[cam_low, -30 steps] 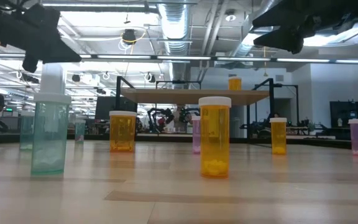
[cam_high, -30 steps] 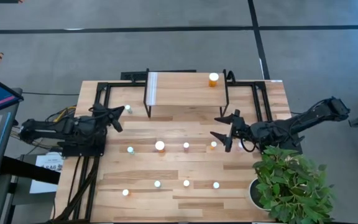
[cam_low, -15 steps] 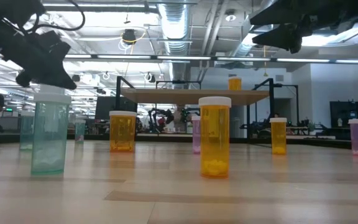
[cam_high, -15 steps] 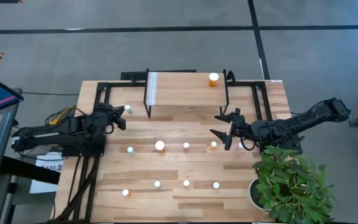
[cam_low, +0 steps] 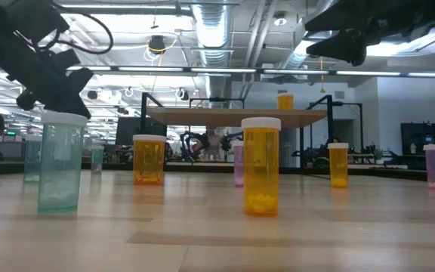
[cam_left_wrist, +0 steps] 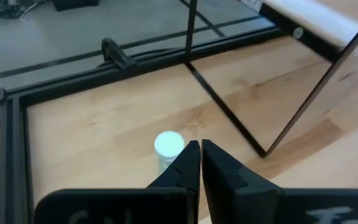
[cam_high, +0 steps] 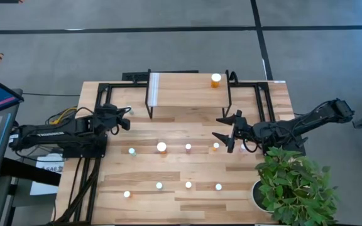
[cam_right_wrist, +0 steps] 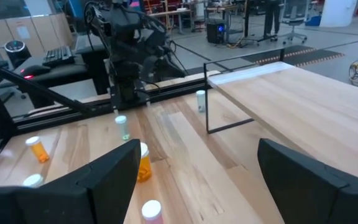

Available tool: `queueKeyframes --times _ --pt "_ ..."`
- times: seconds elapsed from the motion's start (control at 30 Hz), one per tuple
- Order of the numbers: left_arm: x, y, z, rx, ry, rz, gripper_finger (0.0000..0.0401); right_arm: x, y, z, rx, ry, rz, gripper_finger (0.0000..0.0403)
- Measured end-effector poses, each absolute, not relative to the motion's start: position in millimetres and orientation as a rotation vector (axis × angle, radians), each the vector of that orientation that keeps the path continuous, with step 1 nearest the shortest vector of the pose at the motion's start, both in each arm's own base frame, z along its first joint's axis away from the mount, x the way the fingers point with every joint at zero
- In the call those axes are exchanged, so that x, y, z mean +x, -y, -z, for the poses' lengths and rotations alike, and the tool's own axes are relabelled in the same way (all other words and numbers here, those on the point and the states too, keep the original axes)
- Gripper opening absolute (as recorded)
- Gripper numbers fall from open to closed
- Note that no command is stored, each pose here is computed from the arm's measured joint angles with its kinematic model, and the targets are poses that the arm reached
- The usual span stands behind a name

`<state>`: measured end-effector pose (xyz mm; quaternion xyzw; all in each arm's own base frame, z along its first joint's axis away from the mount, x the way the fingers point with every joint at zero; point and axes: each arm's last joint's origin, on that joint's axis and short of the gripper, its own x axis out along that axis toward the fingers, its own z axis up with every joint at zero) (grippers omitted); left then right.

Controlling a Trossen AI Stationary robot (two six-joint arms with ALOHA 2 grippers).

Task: Pick and place medicine bottles onto shelf by color
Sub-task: Put the top left blue pill bottle on the shelf

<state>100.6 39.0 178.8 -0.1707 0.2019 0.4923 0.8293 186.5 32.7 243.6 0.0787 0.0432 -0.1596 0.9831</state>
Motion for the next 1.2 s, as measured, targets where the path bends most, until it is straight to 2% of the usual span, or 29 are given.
queueKeyframes --times 0.1,0.4,0.57,0.73,0.97,1.2 --pt "103 -41 -175 -0.357 -0.469 -1.071 0.0028 187 -33 -244 0.158 -0.087 0.321 0.0343" --pt "117 -60 -170 -0.383 -0.507 -1.061 0.0152 187 -33 -246 0.166 -0.068 0.319 0.0346" --pt "116 -74 -165 -0.419 -0.539 -1.116 0.0198 187 -33 -245 0.165 -0.069 0.319 0.0345" --pt "115 -87 -158 -0.47 -0.578 -1.162 0.0214 187 -33 -245 0.164 -0.07 0.319 0.0342" --pt "125 -103 -149 -0.491 -0.605 -1.085 0.0216 187 -33 -245 0.162 -0.071 0.319 0.0346" --pt "128 -108 -134 -0.503 -0.697 -1.109 0.0216 187 -33 -245 0.16 -0.075 0.319 0.0342"
